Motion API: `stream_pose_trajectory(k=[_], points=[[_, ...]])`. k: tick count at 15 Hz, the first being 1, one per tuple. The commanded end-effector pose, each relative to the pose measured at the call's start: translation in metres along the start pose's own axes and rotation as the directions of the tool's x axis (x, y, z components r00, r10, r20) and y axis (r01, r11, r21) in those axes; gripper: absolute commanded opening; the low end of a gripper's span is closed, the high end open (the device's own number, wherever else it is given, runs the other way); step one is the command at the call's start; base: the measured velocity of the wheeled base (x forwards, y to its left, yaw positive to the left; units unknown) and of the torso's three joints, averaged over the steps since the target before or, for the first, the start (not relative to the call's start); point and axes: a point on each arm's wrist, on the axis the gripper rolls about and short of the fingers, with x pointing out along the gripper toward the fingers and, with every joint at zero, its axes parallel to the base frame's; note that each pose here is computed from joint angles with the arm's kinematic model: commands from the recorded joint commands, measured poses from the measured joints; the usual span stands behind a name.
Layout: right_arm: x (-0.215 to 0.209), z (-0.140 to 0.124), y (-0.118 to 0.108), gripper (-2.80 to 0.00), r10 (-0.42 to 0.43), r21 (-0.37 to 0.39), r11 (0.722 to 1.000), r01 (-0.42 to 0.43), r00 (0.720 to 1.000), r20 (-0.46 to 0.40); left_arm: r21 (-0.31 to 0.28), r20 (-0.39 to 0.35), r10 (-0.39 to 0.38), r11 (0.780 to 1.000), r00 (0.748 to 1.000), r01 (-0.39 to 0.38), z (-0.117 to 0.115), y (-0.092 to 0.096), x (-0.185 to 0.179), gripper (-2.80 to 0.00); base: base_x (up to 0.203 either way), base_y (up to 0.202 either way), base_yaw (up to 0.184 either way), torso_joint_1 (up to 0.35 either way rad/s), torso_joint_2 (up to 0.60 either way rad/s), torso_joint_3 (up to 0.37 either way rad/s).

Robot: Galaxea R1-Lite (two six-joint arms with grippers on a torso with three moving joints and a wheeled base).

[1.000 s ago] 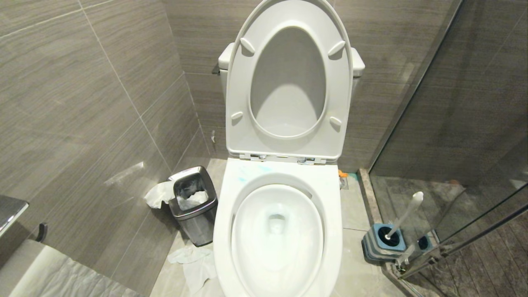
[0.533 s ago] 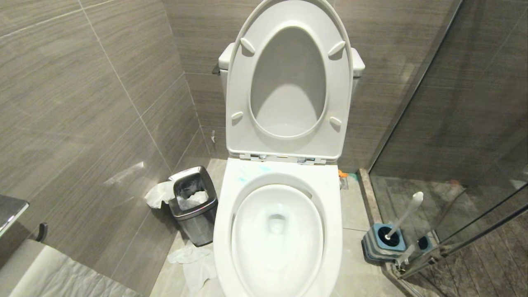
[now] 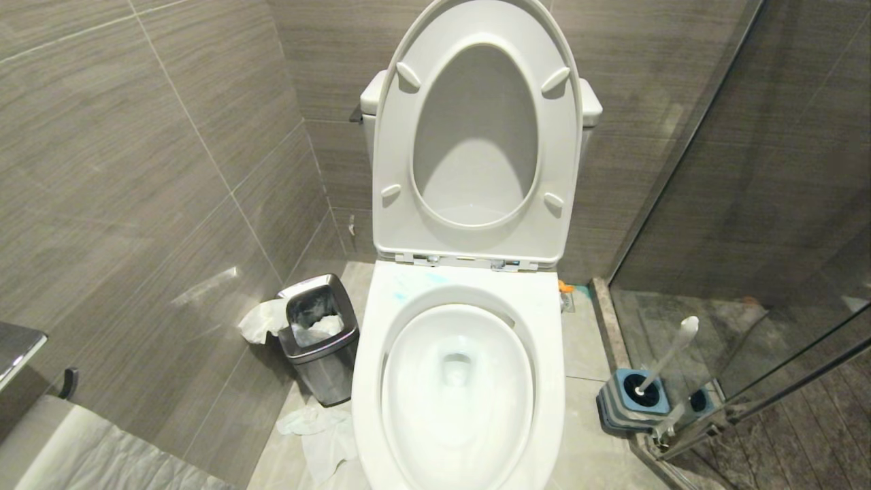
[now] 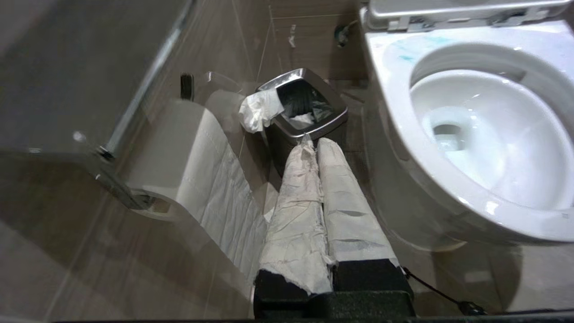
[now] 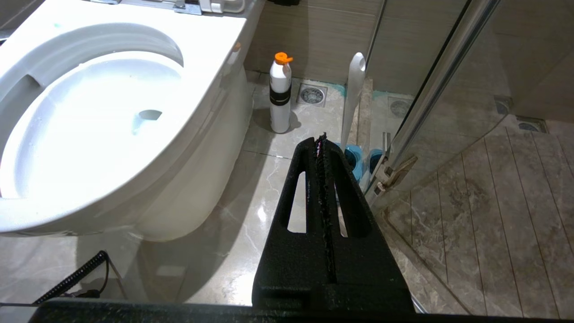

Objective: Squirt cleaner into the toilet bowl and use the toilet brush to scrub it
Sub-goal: Pour in the cleaning agent

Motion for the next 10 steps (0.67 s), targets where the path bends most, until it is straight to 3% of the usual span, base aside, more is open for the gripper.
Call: stream_pose_trajectory(k=[1, 3, 5, 8, 10], points=[[0.000, 0.000, 0.000, -2.80, 0.000, 0.000, 1.000, 0.000, 1.000, 0.000, -0.008, 0.054, 0.028, 1.000, 0.998, -0.028, -0.026, -0.002, 0.016, -2.80, 0.000, 0.000, 0.000, 0.000, 0.00, 0.000], [0.000, 0.000, 0.000, -2.80, 0.000, 0.000, 1.000, 0.000, 1.000, -0.002, -0.047, 0.035, 0.022, 0.999, 0.999, -0.021, -0.030, -0.002, 0.017, -2.80, 0.000, 0.000, 0.000, 0.000, 0.00, 0.000], [0.000, 0.000, 0.000, -2.80, 0.000, 0.000, 1.000, 0.000, 1.000, -0.002, -0.051, -0.064, -0.001, 0.999, 0.998, -0.002, -0.039, -0.004, 0.016, -2.80, 0.000, 0.000, 0.000, 0.000, 0.00, 0.000], [0.000, 0.000, 0.000, -2.80, 0.000, 0.000, 1.000, 0.000, 1.000, -0.001, -0.035, -0.071, -0.031, 0.999, 0.997, 0.029, -0.039, -0.004, 0.016, -2.80, 0.000, 0.000, 0.000, 0.000, 0.00, 0.000], [0.000, 0.000, 0.000, -2.80, 0.000, 0.000, 1.000, 0.000, 1.000, -0.002, -0.055, -0.066, -0.024, 0.998, 0.998, 0.020, -0.039, -0.004, 0.016, -2.80, 0.000, 0.000, 0.000, 0.000, 0.00, 0.000]])
